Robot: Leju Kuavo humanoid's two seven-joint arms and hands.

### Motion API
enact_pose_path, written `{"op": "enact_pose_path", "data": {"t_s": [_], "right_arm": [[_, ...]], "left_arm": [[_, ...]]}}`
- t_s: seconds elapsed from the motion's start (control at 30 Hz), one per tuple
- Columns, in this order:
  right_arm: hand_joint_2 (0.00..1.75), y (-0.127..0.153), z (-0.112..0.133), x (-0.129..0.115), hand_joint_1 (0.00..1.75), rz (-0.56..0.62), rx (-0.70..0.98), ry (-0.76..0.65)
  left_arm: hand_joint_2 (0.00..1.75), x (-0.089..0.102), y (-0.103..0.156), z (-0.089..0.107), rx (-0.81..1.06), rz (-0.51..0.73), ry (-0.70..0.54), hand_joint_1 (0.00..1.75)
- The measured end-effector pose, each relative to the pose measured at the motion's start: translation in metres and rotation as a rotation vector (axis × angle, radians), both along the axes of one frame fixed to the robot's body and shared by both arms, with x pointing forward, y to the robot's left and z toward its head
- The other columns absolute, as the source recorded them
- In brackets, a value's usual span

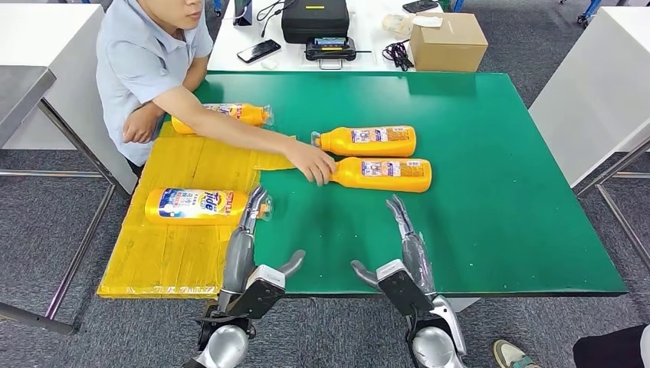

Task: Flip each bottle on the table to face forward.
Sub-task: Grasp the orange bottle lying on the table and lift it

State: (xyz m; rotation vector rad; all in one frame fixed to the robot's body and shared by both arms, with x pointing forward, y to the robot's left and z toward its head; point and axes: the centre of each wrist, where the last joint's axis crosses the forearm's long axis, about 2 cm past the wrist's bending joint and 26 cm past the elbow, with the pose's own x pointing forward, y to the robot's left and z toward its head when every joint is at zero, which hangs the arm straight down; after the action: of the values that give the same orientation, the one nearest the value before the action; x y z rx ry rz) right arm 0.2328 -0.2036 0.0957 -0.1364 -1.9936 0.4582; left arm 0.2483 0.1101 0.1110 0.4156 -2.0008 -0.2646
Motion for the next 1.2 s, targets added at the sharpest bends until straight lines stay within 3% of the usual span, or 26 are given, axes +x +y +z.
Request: {"op": "enact_pose_path", "data": {"t_s": [0.2,0.37,0.53,0.73,0.97,1.2], "right_arm": [[1.75,-0.001,0.002,0.0,0.0,-0.02,-0.02,-0.037],[1.75,-0.007,0.003,-0.001,0.0,-0.15,-0.251,-0.182],[1.75,-0.025,0.0,-0.002,0.0,-0.23,-0.467,-0.201],[1.75,-0.048,-0.013,0.0,0.0,-0.234,-0.65,-0.1],[1.75,-0.079,-0.032,0.005,0.0,-0.2,-0.818,0.122],[1.75,-0.118,-0.036,0.025,0.0,-0.217,-0.923,0.208]], "left_arm": [[1.75,-0.001,-0.001,0.0,-0.062,0.003,-0.002,0.0],[1.75,-0.004,-0.009,-0.002,-0.223,-0.08,0.087,0.0],[1.75,-0.009,-0.013,-0.003,-0.299,-0.108,0.143,0.0],[1.75,-0.013,-0.018,-0.004,-0.341,-0.147,0.179,0.0],[1.75,-0.02,-0.021,-0.001,-0.34,-0.249,0.287,0.0],[1.75,-0.022,-0.022,-0.002,-0.34,-0.311,0.345,0.0]]}}
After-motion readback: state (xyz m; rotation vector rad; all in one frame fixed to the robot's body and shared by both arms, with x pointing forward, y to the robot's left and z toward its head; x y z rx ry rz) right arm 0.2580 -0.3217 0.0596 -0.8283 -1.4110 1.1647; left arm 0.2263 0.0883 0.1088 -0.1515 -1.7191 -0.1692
